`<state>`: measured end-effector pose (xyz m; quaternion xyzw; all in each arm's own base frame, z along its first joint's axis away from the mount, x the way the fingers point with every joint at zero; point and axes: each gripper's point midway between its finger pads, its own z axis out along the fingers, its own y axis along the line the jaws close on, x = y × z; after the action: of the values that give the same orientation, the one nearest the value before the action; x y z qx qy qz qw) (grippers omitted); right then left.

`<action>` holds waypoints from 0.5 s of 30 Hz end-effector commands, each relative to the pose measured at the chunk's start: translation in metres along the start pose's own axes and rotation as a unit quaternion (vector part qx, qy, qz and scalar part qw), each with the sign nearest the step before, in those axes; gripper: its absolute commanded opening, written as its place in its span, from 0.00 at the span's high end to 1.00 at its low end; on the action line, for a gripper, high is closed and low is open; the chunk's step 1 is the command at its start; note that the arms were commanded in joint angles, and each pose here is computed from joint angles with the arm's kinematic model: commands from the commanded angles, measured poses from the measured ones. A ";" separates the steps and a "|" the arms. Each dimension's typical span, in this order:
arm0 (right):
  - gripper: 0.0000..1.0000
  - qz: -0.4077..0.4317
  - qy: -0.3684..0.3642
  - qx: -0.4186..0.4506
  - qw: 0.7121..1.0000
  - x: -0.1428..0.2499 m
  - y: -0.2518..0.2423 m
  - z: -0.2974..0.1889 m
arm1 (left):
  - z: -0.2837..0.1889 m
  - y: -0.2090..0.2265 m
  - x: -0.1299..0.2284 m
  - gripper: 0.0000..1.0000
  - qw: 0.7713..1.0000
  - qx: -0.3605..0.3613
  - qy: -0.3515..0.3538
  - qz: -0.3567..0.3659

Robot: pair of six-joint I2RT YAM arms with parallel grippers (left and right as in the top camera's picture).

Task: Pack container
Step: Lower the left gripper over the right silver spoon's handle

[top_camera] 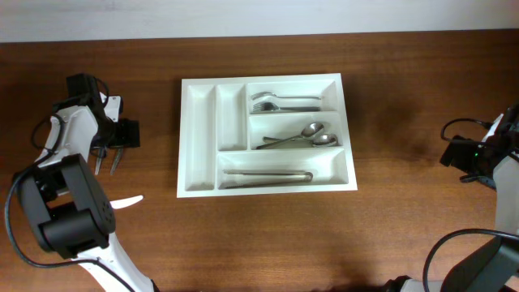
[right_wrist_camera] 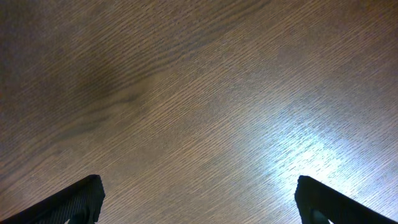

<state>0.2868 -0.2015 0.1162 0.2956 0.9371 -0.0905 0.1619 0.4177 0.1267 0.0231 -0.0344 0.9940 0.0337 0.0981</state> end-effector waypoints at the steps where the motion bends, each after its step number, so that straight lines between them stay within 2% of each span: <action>1: 0.01 0.002 0.004 0.002 1.000 0.002 -0.002 0.003 | 0.018 0.000 0.005 0.10 1.000 0.002 0.021 0.015; 15: 0.01 0.002 0.004 0.002 1.000 0.002 -0.002 0.003 | 0.020 -0.001 0.006 0.10 0.998 0.003 0.023 0.056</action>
<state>0.2868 -0.2016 0.1162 0.2958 0.9370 -0.0906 0.1621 0.4127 0.1253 0.0016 0.0056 0.9970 0.0302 0.0717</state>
